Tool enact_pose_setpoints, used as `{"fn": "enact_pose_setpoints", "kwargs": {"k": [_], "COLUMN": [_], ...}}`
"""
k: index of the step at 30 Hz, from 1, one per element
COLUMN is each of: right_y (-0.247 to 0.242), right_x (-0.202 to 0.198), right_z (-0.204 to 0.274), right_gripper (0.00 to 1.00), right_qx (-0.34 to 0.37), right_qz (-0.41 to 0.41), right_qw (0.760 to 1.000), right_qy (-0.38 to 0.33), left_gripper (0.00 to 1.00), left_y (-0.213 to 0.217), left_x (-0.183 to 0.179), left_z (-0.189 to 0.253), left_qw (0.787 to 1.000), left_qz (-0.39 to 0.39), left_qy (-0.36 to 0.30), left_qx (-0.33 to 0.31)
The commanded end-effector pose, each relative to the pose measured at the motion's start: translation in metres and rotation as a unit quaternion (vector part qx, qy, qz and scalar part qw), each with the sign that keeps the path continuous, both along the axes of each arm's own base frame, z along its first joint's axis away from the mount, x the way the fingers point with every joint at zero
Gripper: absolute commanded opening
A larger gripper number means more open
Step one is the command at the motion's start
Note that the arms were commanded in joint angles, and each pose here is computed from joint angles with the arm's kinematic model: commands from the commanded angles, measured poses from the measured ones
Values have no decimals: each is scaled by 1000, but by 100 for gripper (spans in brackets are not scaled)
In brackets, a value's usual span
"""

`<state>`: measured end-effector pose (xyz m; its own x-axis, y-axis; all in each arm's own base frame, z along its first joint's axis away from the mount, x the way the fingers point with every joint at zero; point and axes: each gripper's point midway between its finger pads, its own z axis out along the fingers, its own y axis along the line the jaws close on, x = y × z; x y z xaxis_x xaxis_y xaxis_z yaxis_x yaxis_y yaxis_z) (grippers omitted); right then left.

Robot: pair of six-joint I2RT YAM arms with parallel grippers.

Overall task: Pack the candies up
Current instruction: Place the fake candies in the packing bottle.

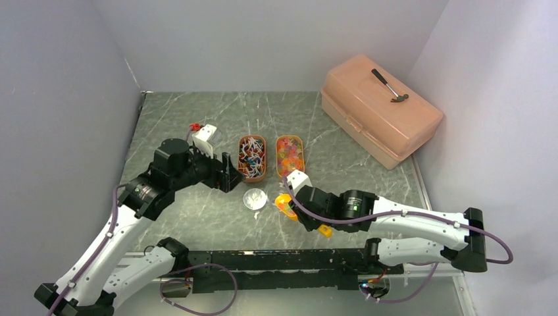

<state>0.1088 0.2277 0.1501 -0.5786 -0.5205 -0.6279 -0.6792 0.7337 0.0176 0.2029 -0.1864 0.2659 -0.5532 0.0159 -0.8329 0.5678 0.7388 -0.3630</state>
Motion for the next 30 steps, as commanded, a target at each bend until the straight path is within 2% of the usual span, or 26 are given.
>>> {"fn": "enact_pose_setpoints", "kwargs": {"k": [1,16,30], "right_y": [2,2,5], "right_x": [12,28,24], "right_z": [1,-3,5], "right_gripper": [0,0,0], "right_qx": [2,-35,-78], "right_qz": [-22,-36,-20], "right_qw": [1000,998,993], "right_qy": [-2,45,84], "left_gripper": [89,89,89], "left_y": [3,9,12], "left_x": [-4,-6,-10], "left_z": [1,5,9], "left_qw": [1000,1000,1000], "left_qz": [3,8,10], "left_qy": [-4,-15,-23], "left_qx": [-1,3,1]}}
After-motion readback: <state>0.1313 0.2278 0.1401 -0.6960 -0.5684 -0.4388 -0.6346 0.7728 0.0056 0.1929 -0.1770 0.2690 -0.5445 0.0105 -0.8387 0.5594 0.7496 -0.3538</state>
